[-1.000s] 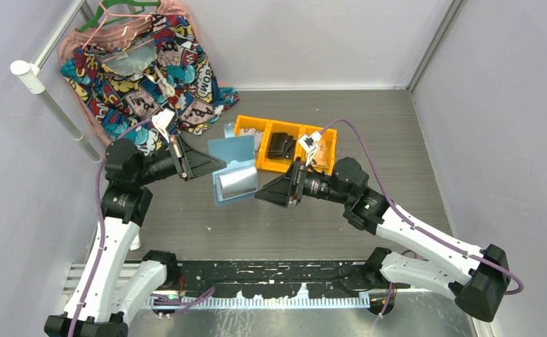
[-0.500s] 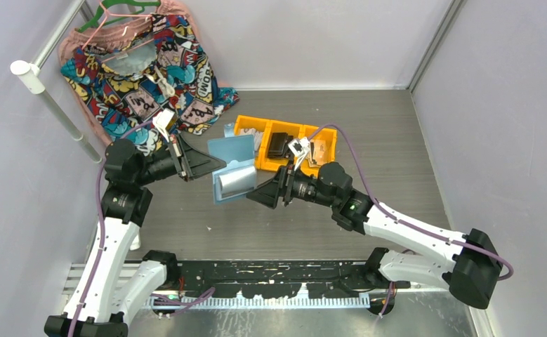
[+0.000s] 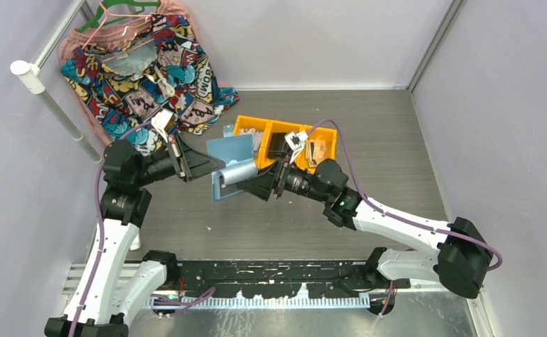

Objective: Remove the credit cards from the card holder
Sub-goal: Remove the credit card from the card holder.

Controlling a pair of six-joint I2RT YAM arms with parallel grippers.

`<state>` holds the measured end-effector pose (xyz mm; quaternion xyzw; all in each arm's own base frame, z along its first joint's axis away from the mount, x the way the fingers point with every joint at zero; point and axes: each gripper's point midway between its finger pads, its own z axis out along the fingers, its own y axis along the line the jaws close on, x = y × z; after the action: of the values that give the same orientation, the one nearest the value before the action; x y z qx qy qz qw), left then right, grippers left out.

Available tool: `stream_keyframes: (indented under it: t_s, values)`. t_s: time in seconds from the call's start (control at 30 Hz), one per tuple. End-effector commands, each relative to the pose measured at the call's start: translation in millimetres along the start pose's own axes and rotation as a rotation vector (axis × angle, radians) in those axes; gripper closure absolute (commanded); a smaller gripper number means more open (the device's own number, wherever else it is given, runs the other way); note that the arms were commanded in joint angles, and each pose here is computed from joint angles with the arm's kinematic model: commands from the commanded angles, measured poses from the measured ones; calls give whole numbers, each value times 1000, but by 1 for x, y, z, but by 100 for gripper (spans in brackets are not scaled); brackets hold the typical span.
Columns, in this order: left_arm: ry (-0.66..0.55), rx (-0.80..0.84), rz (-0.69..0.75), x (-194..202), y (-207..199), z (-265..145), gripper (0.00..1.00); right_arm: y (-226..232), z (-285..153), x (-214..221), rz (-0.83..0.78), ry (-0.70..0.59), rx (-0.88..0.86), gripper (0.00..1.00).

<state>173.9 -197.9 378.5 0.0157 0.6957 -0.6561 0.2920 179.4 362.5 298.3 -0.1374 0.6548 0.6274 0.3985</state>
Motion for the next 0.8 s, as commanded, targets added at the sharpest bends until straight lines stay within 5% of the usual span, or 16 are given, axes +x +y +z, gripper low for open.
stream_keyframes:
  t_s: [0.0,0.33,0.57,0.77]
  values:
    - [22,57,82,6,-23,-6,100,70,-3,-43,-25,-107,-236,21]
    - [44,65,84,12,-23,-8,100,81,1,-65,10,-167,-242,23]
    - [79,79,107,22,-23,-12,100,82,11,-67,87,-162,-254,61]
    - [107,48,137,33,-8,-15,100,92,9,-73,142,-167,-291,71]
